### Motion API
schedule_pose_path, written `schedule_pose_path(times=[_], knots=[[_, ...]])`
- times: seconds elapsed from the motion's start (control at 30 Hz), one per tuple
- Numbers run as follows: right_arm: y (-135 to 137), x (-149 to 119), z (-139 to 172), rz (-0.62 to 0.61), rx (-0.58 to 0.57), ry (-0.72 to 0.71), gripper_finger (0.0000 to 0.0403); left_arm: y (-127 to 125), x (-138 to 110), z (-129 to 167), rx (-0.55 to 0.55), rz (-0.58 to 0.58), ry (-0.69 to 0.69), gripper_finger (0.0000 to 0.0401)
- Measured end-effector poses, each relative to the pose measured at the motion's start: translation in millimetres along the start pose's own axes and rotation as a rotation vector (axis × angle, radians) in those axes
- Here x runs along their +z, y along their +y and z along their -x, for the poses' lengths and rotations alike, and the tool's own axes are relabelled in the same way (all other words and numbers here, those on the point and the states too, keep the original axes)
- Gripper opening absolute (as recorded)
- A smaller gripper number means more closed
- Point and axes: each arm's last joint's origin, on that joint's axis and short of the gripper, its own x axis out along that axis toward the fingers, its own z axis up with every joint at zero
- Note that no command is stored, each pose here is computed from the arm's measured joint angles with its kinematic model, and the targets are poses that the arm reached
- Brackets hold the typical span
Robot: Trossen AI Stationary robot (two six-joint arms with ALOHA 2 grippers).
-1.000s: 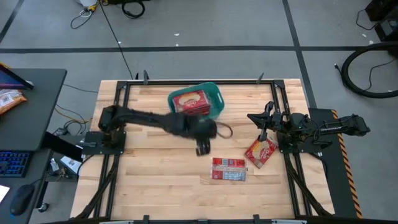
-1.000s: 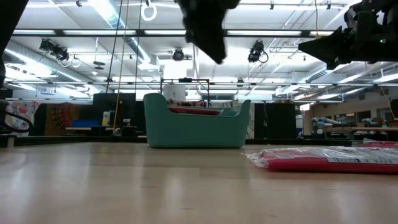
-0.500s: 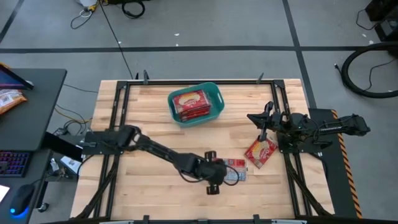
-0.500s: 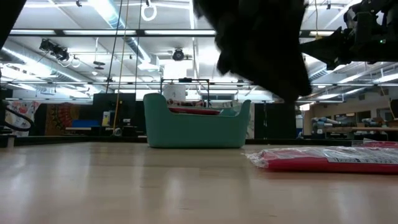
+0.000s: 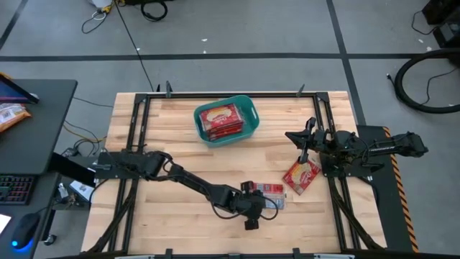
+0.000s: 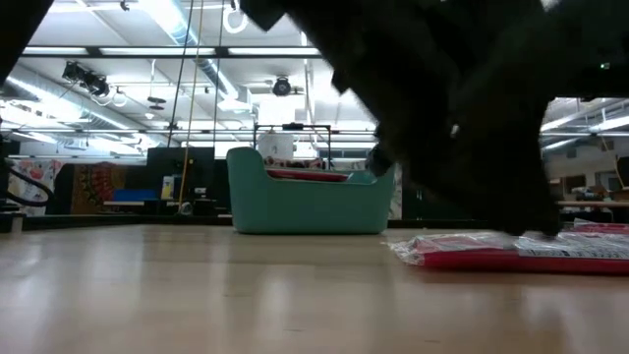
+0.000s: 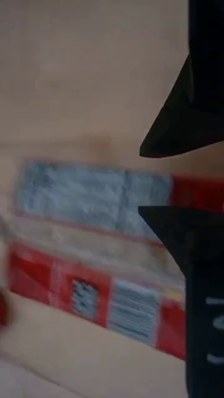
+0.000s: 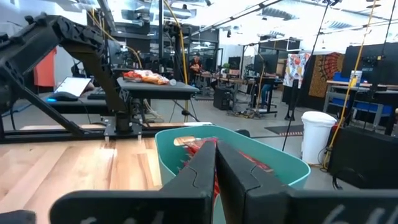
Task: Sort popcorn bags into baskets
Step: Put the bottom red popcorn bag into the green bin
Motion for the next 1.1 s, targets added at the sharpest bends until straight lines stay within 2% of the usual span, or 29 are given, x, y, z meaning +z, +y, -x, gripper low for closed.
schedule_pose_path(times=[0.23,0.37,0.5,0.63,0.8,0.93,1.1], knots=[[0.0,0.0,0.0,0.000,0.000,0.000,0.0020,7.9,-12.2,-4.2,0.120,0.072,0.084,0.0141],[0.0,0.0,0.0,0.000,0.000,0.001,0.0020,14.3,-23.0,9.0,0.214,0.133,0.229,0.0141],[0.0,0.1,0.0,0.000,0.000,-0.001,0.0020,26.1,-39.3,31.9,0.384,0.169,0.438,0.0141],[0.0,0.2,0.0,0.000,0.000,-0.002,0.0020,36.5,-46.1,51.7,0.510,0.160,0.556,0.0141],[0.0,0.0,0.0,0.000,-0.001,0.000,0.0020,24.6,-36.5,75.0,0.458,0.045,0.532,0.0141],[0.0,-0.1,0.0,0.000,0.000,0.001,0.0020,10.7,-47.8,78.0,0.450,-0.050,0.558,0.0142],[0.0,0.0,0.0,0.000,0.000,0.000,0.0020,1.0,-54.7,84.2,0.561,0.045,0.468,0.0160]])
